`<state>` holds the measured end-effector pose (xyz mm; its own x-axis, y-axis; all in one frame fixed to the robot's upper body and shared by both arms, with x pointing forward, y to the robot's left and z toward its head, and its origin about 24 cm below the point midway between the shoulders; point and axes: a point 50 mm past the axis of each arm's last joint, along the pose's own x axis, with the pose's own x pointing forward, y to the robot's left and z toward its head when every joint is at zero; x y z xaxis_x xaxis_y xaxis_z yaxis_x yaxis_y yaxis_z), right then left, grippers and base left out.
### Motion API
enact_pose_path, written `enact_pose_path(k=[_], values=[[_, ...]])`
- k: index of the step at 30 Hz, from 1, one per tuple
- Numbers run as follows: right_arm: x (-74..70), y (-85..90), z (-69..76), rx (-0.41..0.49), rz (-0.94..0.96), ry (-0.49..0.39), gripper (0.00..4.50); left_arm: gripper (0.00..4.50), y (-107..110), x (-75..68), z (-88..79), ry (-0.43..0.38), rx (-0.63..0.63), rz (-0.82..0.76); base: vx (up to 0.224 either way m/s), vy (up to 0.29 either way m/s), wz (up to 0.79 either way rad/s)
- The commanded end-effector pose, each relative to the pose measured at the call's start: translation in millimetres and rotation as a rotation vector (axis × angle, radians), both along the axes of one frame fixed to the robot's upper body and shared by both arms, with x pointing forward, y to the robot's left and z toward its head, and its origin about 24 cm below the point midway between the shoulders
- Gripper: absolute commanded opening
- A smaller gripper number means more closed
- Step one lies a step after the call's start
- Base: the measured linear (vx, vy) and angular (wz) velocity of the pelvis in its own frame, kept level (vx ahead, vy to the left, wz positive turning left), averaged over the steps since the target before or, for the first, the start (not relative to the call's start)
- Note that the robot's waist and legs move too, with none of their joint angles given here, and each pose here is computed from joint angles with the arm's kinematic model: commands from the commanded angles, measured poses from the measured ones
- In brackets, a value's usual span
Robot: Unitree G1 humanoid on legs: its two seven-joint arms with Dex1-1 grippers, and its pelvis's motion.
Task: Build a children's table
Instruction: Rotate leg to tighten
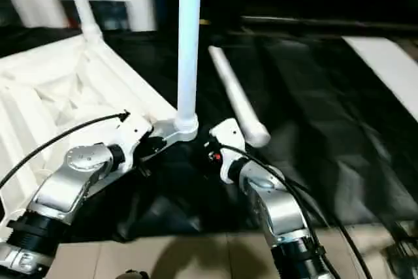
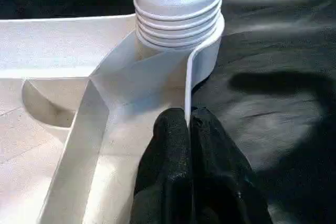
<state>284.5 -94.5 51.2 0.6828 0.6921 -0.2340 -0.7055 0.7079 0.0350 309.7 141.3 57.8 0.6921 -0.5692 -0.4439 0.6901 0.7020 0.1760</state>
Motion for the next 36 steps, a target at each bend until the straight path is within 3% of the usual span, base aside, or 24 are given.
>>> enact_pose_path(k=[1,9,20,21,26,36], values=[[-0.1,-1.3,1.3,-0.007,0.008,0.005,3.72,0.00,10.4,3.2,9.9,-0.057,-0.010,0.071,0.175,-0.045,0.45],[-3.0,-8.8,0.9,-0.017,0.010,-0.003,3.72,0.00,11.2,-0.4,5.7,-0.028,-0.007,0.014,0.008,-0.045,0.07],[4.9,-14.4,6.7,-0.004,0.000,-0.015,3.72,0.00,7.2,-4.2,3.7,-0.002,0.038,-0.146,-0.060,0.018,0.01],[5.1,-14.6,7.0,-0.004,0.002,-0.016,4.03,0.00,7.3,-4.5,3.6,-0.002,0.040,-0.153,0.000,0.000,0.00],[6.5,-25.5,11.1,-0.028,0.048,-0.037,4.44,0.00,1.2,-16.0,3.8,0.007,0.044,-0.343,0.000,0.000,0.00],[6.5,-37.9,13.8,-0.069,0.114,-0.054,4.49,0.00,-10.9,-24.1,2.0,0.022,0.018,-0.445,0.000,0.000,0.00]])
